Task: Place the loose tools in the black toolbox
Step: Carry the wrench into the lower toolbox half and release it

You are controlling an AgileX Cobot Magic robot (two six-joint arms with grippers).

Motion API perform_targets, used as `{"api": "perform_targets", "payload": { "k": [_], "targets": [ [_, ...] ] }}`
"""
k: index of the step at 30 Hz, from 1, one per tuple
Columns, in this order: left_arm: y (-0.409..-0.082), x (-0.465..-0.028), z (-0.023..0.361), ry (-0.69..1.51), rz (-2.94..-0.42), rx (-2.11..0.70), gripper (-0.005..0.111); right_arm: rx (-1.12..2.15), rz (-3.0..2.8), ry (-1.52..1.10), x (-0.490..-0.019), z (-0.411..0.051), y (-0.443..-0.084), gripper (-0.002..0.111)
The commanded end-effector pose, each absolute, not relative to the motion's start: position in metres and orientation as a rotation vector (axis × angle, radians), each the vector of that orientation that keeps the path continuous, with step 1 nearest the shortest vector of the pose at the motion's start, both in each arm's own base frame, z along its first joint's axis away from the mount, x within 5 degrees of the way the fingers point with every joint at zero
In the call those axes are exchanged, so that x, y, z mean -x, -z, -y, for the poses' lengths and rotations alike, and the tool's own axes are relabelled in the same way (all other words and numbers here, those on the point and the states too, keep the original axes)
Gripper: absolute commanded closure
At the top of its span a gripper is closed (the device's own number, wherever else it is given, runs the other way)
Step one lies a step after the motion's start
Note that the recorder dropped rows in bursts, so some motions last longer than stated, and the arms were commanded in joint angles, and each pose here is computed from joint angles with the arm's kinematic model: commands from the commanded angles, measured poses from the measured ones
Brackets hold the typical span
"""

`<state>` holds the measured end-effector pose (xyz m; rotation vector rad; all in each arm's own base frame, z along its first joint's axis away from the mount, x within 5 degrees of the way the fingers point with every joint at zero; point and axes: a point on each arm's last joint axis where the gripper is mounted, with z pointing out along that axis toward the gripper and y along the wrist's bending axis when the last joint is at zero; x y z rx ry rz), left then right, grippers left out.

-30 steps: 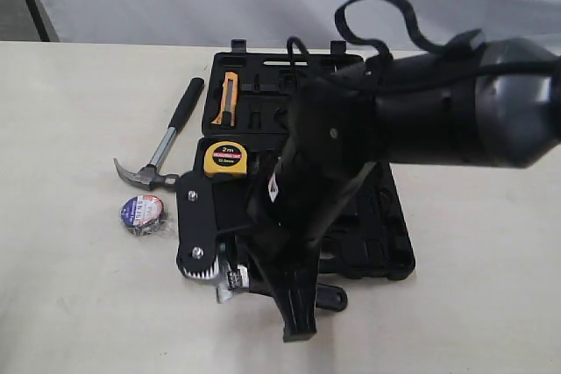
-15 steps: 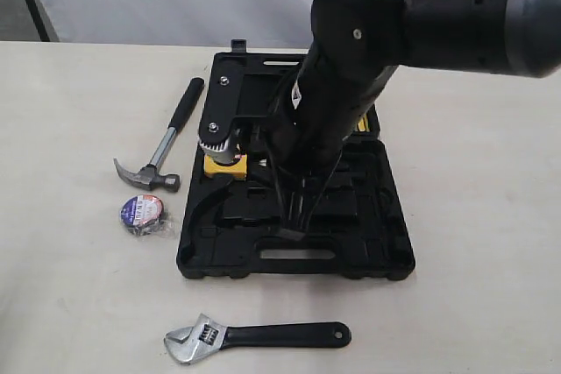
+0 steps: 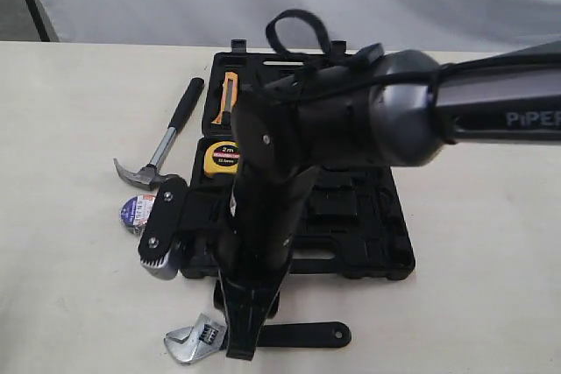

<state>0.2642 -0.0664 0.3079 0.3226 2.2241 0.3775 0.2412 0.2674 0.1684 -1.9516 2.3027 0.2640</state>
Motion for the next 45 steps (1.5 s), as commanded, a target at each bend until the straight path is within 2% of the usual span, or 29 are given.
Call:
{"api": "perform_targets", "payload": {
  "k": [1,13,15,19,22,25,30,32,34,40,45],
  "targets": [
    [-0.307,-0.263,0.066,-0.348,-2.223,-0.306,0.105,2.028,-2.294,-0.267,-0.232,-0.276,-0.153,0.061],
    [-0.307,-0.263,0.066,-0.348,-2.223,-0.306,0.105,2.053,-2.340,-0.250,-0.234,-0.283,-0.116,0.063],
    [-0.307,-0.263,0.066,-0.348,-2.223,-0.306,0.105,2.072,-2.360,-0.252,-0.233,-0.282,-0.112,0.072],
    [-0.307,-0.263,0.066,-0.348,-2.223,-0.306,0.105,2.105,-2.385,-0.254,-0.230,-0.279,-0.112,0.108],
    [-0.307,-0.263,0.066,-0.348,-2.223,-0.306,0.105,2.083,-2.346,-0.255,-0.230,-0.279,-0.129,0.108],
    [-0.307,-0.263,0.066,-0.348,-2.223,-0.306,0.105,2.045,-2.249,-0.220,-0.230,-0.275,-0.165,0.109],
    [-0.307,-0.263,0.066,-0.348,-2.223,-0.306,0.105,1.917,-2.185,0.170,-0.245,-0.253,-0.203,0.109],
    [-0.307,-0.263,0.066,-0.348,-2.223,-0.306,0.105,1.874,-2.160,0.340,-0.255,-0.246,-0.206,0.109],
    [-0.307,-0.263,0.066,-0.348,-2.223,-0.306,0.105,1.780,-2.177,0.389,-0.268,-0.237,-0.207,0.109],
    [-0.307,-0.263,0.066,-0.348,-2.223,-0.306,0.105,1.563,-2.179,0.321,-0.300,-0.218,-0.210,0.109],
    [-0.307,-0.263,0.066,-0.348,-2.223,-0.306,0.105,1.540,-2.153,0.318,-0.317,-0.212,-0.198,0.109]
  ]
}}
